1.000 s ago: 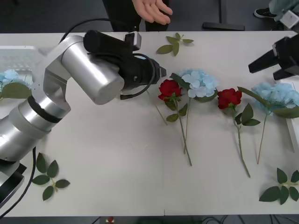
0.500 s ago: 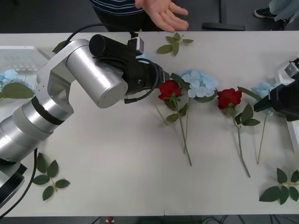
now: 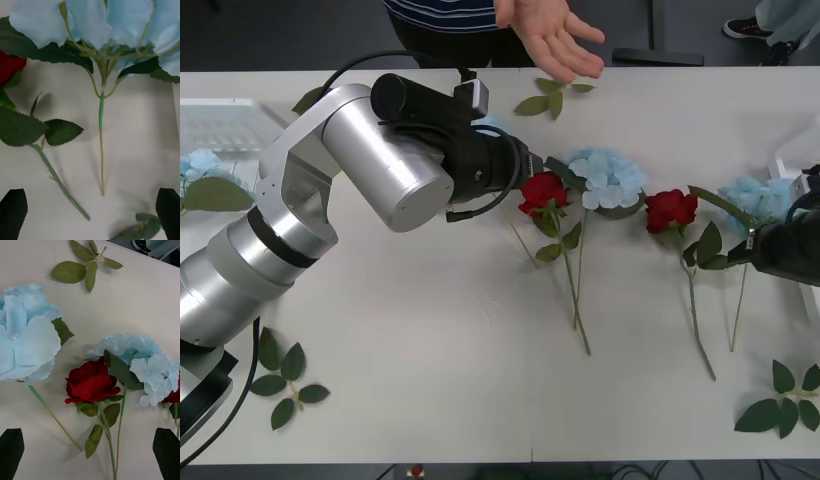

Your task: Place the red flowers into the right box and the blue flowers into the left box. If a person shows an open palm, hand one flower to the person first, then continue sorting.

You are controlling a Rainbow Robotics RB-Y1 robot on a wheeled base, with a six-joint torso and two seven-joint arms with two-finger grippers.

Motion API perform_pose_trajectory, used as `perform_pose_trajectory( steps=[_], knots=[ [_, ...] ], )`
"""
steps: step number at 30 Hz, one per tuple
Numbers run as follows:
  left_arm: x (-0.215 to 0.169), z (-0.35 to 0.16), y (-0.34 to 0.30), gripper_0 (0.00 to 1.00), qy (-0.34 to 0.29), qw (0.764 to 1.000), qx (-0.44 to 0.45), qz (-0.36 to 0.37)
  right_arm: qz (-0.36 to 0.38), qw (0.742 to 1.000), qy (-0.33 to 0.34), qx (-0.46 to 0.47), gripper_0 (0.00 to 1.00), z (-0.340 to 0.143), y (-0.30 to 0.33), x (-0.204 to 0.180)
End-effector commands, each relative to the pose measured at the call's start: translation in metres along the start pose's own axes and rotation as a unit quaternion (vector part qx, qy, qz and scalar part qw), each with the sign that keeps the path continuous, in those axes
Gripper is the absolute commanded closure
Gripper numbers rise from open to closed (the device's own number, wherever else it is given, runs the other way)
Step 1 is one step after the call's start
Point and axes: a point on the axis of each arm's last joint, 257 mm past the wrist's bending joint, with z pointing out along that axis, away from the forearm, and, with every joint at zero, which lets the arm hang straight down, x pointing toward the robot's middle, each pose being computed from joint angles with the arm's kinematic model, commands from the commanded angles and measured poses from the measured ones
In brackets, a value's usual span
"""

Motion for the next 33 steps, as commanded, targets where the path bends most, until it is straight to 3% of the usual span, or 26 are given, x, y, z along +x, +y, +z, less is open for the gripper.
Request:
perform_pose_trajectory(
  steps=[1,27,28,29,30,31,33],
  knots=[
    [-0.02,-0.012,-0.027,0.0,-0.019,0.999,0.025,0.02,-0.008,1.0,-0.019,0.008,0.0,0.02,0.01,-0.003],
    [-0.02,-0.012,-0.027,0.0,-0.019,0.999,0.025,0.02,-0.013,0.997,-0.063,0.036,0.0,0.1,0.003,-0.006],
    [-0.02,-0.012,-0.027,0.0,-0.019,0.999,0.025,0.02,-0.013,0.997,-0.065,0.034,0.14,0.1,0.004,-0.007],
    [-0.02,-0.012,-0.027,0.0,-0.019,0.999,0.025,0.02,-0.014,0.997,-0.064,0.035,0.51,0.1,0.004,-0.007],
    [-0.02,-0.012,-0.027,0.0,-0.019,0.999,0.025,0.02,-0.017,0.997,-0.063,0.035,0.8,0.1,0.004,-0.006],
    [-0.02,-0.012,-0.027,0.0,-0.019,0.999,0.025,0.02,-0.016,0.997,-0.064,0.034,1.0,0.1,0.004,-0.007],
    [-0.02,-0.012,-0.027,0.0,-0.019,0.999,0.025,0.02,-0.018,0.997,-0.064,0.036,1.0,0.1,0.003,-0.007]
  ],
)
